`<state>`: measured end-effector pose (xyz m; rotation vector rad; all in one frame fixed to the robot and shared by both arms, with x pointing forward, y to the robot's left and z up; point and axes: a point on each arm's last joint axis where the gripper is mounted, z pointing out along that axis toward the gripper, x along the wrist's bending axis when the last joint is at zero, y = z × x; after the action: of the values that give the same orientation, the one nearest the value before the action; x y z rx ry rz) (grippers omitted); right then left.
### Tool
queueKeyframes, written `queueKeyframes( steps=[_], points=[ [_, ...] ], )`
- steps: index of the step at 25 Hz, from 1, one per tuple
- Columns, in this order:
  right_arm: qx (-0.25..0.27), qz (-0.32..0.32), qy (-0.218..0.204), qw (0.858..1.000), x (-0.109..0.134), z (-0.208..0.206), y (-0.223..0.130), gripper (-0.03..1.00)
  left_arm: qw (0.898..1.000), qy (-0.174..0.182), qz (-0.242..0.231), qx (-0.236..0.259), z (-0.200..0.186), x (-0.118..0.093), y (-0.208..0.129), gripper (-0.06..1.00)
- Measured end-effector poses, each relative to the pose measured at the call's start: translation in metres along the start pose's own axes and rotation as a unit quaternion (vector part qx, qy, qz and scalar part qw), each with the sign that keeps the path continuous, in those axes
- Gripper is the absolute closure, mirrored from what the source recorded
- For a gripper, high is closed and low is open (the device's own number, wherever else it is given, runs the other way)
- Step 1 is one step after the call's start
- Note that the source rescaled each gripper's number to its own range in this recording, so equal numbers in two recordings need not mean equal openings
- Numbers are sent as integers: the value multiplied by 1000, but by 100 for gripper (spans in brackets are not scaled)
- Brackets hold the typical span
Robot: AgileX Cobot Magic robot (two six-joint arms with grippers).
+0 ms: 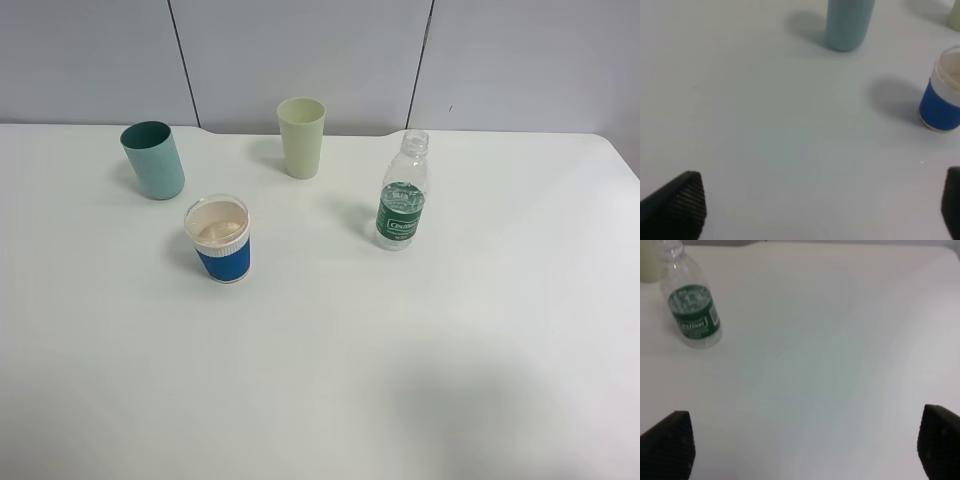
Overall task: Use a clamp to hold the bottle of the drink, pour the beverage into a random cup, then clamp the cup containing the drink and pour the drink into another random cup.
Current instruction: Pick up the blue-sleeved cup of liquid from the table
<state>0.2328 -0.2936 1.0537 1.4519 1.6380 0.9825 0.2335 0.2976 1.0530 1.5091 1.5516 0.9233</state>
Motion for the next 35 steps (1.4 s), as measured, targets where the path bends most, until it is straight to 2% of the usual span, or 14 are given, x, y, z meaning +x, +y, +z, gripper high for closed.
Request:
queueKeyframes(
  steps=[27, 35],
  points=[
    [1, 6, 0, 1000, 0, 1, 0, 19, 1000, 0, 0, 0, 0, 0, 0, 10],
    [2, 17, -22, 1000, 1, 1, 0, 19, 1000, 0, 0, 0, 0, 0, 0, 10]
  ],
)
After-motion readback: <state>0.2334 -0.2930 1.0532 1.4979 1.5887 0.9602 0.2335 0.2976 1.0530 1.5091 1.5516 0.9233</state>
